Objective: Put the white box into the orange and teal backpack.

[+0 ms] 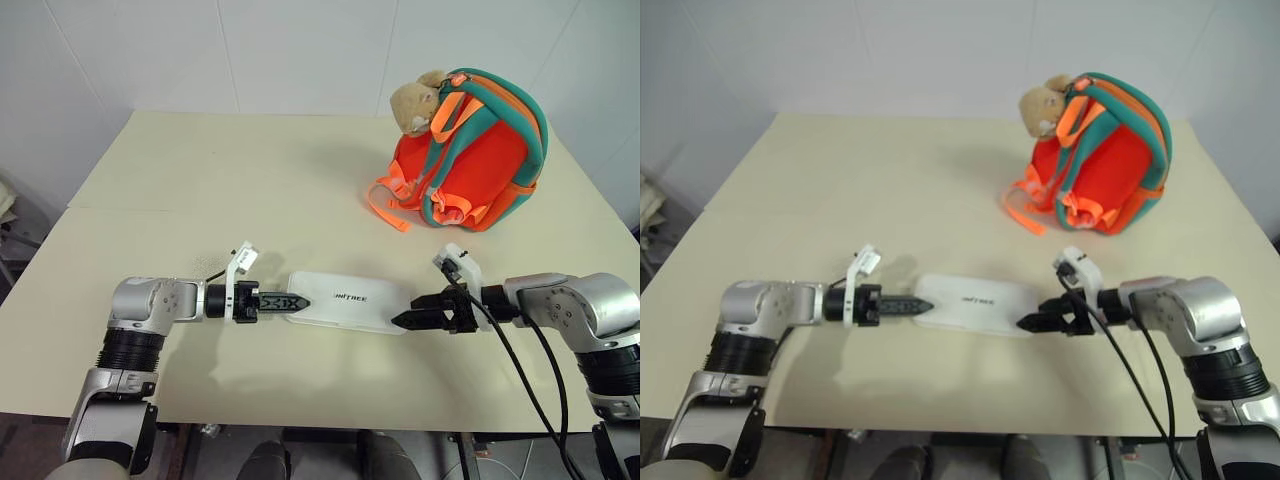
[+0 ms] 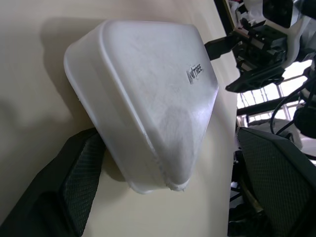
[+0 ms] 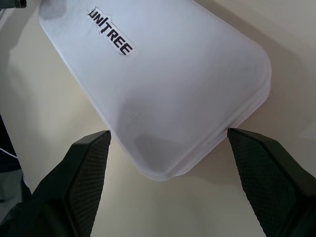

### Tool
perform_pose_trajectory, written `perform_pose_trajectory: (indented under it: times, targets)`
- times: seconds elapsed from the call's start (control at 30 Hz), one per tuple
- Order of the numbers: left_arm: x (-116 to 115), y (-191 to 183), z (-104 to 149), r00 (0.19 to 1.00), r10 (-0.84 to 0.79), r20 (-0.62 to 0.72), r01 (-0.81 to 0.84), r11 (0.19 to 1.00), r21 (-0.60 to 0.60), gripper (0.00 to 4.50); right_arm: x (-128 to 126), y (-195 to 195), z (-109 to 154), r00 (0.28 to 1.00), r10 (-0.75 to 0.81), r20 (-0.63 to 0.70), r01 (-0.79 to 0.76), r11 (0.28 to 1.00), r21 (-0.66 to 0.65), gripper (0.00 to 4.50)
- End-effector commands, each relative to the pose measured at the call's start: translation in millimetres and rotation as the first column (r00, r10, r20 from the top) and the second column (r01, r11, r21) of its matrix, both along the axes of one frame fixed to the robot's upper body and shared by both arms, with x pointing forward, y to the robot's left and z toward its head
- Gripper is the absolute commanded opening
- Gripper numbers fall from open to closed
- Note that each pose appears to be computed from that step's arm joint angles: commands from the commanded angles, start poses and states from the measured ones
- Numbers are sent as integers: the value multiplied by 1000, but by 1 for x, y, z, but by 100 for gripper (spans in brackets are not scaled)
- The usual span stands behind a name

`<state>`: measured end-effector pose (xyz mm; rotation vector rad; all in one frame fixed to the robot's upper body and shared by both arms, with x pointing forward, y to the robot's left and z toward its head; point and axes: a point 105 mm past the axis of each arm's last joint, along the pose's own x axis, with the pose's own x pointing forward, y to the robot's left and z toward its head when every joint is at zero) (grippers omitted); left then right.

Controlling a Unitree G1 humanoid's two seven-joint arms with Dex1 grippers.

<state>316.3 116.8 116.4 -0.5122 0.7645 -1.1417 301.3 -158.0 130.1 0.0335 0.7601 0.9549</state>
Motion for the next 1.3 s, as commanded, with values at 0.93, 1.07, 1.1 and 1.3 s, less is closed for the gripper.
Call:
perform_pose_trajectory:
  times: [0.93, 1.07, 1.1, 1.3]
  targets:
    - [-16, -15, 12, 974, -153, -166, 131, 982, -133, 385, -10, -3, -3, 990, 121, 77, -123, 992, 14, 450]
    - [-15, -16, 12, 978, -134, -160, 109, 982, -155, 263, -8, -2, -2, 989, 121, 85, -123, 992, 17, 450]
    - [-15, -17, 12, 978, -131, -159, 106, 982, -157, 238, -8, -2, -2, 989, 121, 86, -123, 992, 18, 450]
    - [-23, -14, 19, 976, -146, -159, 112, 972, -205, 142, -3, -4, 2, 989, 106, 105, -109, 994, 29, 450]
